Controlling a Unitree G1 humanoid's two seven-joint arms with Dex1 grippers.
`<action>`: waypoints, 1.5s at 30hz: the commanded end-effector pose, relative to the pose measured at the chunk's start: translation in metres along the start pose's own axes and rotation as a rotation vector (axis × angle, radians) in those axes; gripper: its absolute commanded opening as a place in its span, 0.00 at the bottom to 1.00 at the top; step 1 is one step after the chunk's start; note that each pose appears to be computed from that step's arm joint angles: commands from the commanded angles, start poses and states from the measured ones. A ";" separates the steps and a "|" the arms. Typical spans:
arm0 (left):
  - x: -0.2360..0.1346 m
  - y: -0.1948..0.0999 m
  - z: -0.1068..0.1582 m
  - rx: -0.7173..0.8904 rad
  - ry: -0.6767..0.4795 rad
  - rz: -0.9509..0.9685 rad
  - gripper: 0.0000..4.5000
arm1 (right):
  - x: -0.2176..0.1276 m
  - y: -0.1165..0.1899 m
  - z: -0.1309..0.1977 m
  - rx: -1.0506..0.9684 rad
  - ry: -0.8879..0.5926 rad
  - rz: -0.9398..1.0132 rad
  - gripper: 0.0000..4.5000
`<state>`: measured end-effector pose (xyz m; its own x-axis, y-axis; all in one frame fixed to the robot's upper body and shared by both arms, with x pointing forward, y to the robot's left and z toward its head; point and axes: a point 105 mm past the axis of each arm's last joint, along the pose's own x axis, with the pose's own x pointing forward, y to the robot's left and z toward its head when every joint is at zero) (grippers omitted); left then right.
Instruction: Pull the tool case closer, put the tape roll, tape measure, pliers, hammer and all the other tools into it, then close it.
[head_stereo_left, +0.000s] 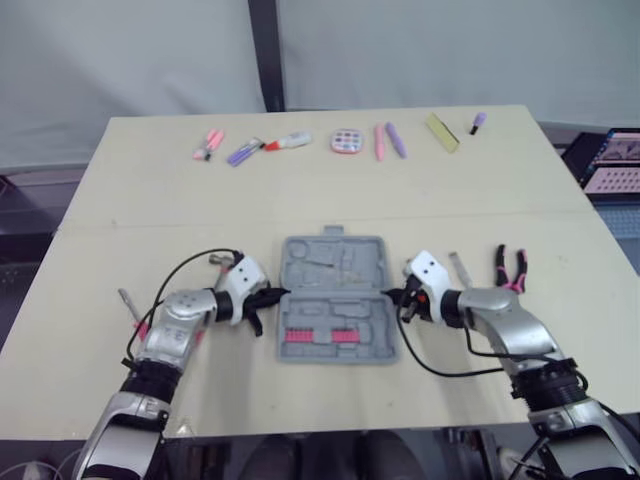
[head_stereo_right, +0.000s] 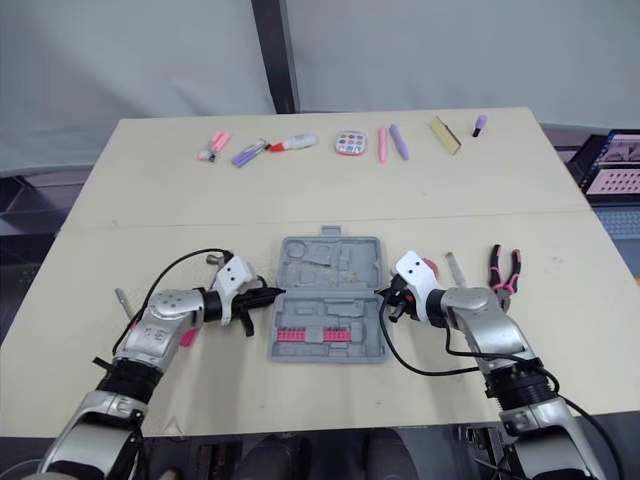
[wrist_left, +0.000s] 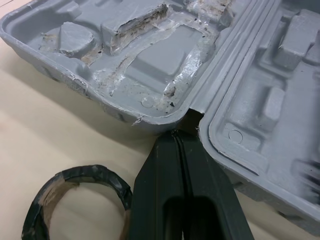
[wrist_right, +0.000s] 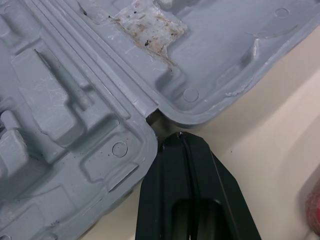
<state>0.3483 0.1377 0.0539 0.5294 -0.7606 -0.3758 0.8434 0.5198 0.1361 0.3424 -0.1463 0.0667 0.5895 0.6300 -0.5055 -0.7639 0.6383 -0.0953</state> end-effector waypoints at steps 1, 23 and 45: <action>0.002 0.001 0.007 0.024 -0.020 -0.002 0.00 | 0.000 0.002 0.012 -0.035 -0.041 0.018 0.00; -0.001 -0.024 0.002 -0.028 -0.003 -0.083 0.00 | -0.006 0.017 0.007 -0.056 -0.025 0.091 0.00; -0.027 -0.078 -0.001 -0.117 0.022 -0.170 0.00 | -0.036 0.064 -0.009 -0.034 0.042 0.244 0.00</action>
<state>0.2719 0.1308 0.0394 0.3992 -0.7963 -0.4545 0.8798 0.4722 -0.0546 0.2765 -0.1474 0.0577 0.4126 0.6833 -0.6024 -0.8562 0.5166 -0.0005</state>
